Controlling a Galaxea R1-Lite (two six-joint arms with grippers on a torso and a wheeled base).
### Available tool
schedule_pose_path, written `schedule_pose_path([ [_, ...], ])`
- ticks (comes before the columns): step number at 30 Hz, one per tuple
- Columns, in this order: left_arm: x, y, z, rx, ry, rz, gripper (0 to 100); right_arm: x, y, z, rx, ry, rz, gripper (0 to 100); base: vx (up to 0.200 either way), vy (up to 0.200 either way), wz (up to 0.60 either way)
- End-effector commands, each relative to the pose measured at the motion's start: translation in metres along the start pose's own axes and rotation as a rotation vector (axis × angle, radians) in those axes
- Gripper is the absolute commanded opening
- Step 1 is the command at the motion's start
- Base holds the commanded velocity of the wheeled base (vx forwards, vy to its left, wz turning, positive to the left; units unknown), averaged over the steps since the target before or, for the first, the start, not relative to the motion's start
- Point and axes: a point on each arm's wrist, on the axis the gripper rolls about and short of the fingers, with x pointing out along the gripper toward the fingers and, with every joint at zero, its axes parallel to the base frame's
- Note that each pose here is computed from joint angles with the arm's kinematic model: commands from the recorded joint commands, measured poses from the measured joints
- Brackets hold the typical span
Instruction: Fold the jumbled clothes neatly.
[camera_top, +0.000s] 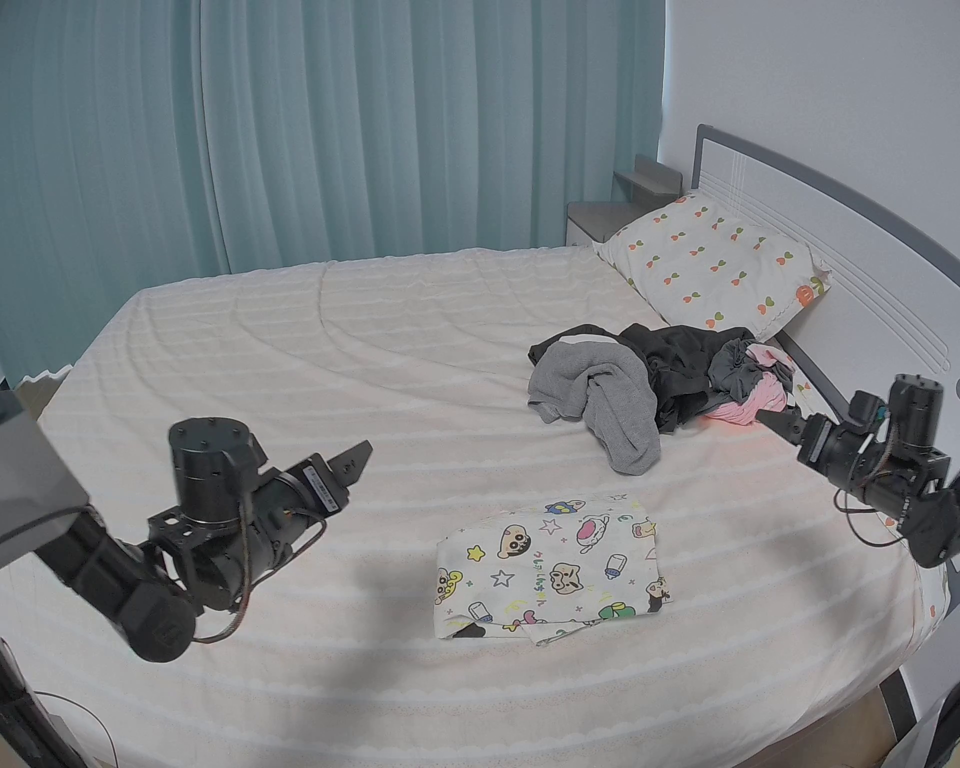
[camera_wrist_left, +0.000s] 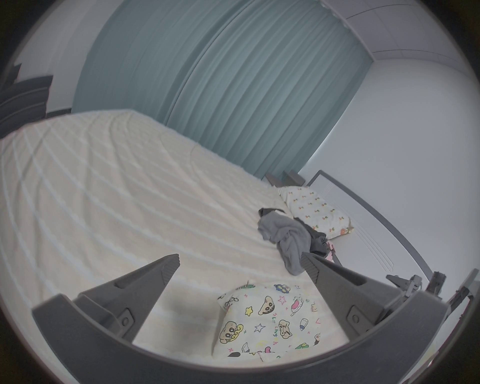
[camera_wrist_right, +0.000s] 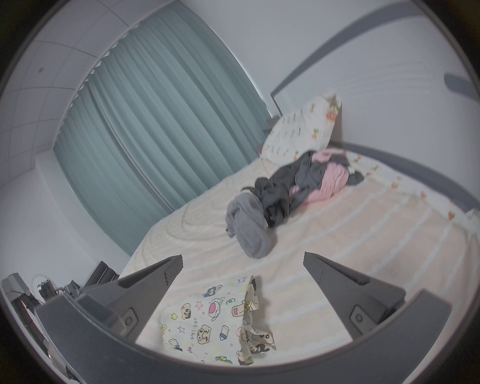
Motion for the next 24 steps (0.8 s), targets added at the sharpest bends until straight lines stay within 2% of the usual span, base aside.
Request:
schedule_pose_path([
  [1, -0.180, 0.005, 0.063, 0.132, -0.313, -0.018, 100, -0.206, 0.051, 0.003, -0.184, -0.273, 0.027, 100, 0.000, 0.000, 0.00],
  [3, -0.212, 0.012, 0.068, 0.162, -0.318, 0.001, 100, -0.236, 0.057, -0.007, -0.184, -0.261, 0.026, 100, 0.000, 0.000, 0.00],
  [4, -0.212, 0.012, 0.068, 0.162, -0.318, 0.001, 100, -0.236, 0.057, -0.007, -0.184, -0.261, 0.026, 100, 0.000, 0.000, 0.00],
  [5, -0.238, 0.021, 0.071, 0.178, -0.310, 0.041, 100, -0.258, 0.060, -0.017, -0.191, -0.248, 0.034, 100, 0.000, 0.000, 0.00],
  [8, -0.269, 0.034, 0.073, 0.177, -0.320, 0.092, 100, -0.280, 0.059, -0.034, -0.241, -0.225, 0.068, 100, 0.000, 0.000, 0.00],
  [11, -0.284, 0.043, 0.069, 0.161, -0.376, 0.208, 100, -0.291, 0.054, -0.048, -0.317, -0.225, 0.139, 100, 0.000, 0.000, 0.00],
  [12, -0.284, 0.043, 0.069, 0.161, -0.376, 0.208, 100, -0.291, 0.054, -0.048, -0.317, -0.225, 0.139, 100, 0.000, 0.000, 0.00],
  [13, -0.291, 0.047, 0.065, 0.147, -0.414, 0.294, 100, -0.292, 0.050, -0.055, -0.364, -0.222, 0.163, 100, 0.000, 0.000, 0.00],
  [16, -0.300, 0.052, 0.058, 0.138, -0.436, 0.357, 100, -0.293, 0.045, -0.065, -0.415, -0.233, 0.137, 100, 0.000, 0.000, 0.00],
  [18, -0.300, 0.052, 0.058, 0.138, -0.436, 0.357, 100, -0.293, 0.045, -0.065, -0.415, -0.233, 0.137, 100, 0.000, 0.000, 0.00],
  [19, -0.309, 0.061, 0.042, 0.144, -0.409, 0.388, 100, -0.289, 0.038, -0.082, -0.438, -0.246, 0.042, 100, 0.000, 0.000, 0.00],
  [20, -0.312, 0.065, 0.035, 0.149, -0.392, 0.395, 100, -0.288, 0.035, -0.088, -0.442, -0.255, 0.019, 100, 0.000, 0.000, 0.00],
  [22, -0.317, 0.072, 0.022, 0.153, -0.385, 0.400, 100, -0.288, 0.030, -0.101, -0.450, -0.267, 0.010, 100, 0.000, 0.000, 0.00],
  [24, -0.319, 0.079, 0.010, 0.162, -0.388, 0.406, 100, -0.287, 0.020, -0.119, -0.493, -0.279, 0.038, 100, 0.000, 0.000, 0.00],
])
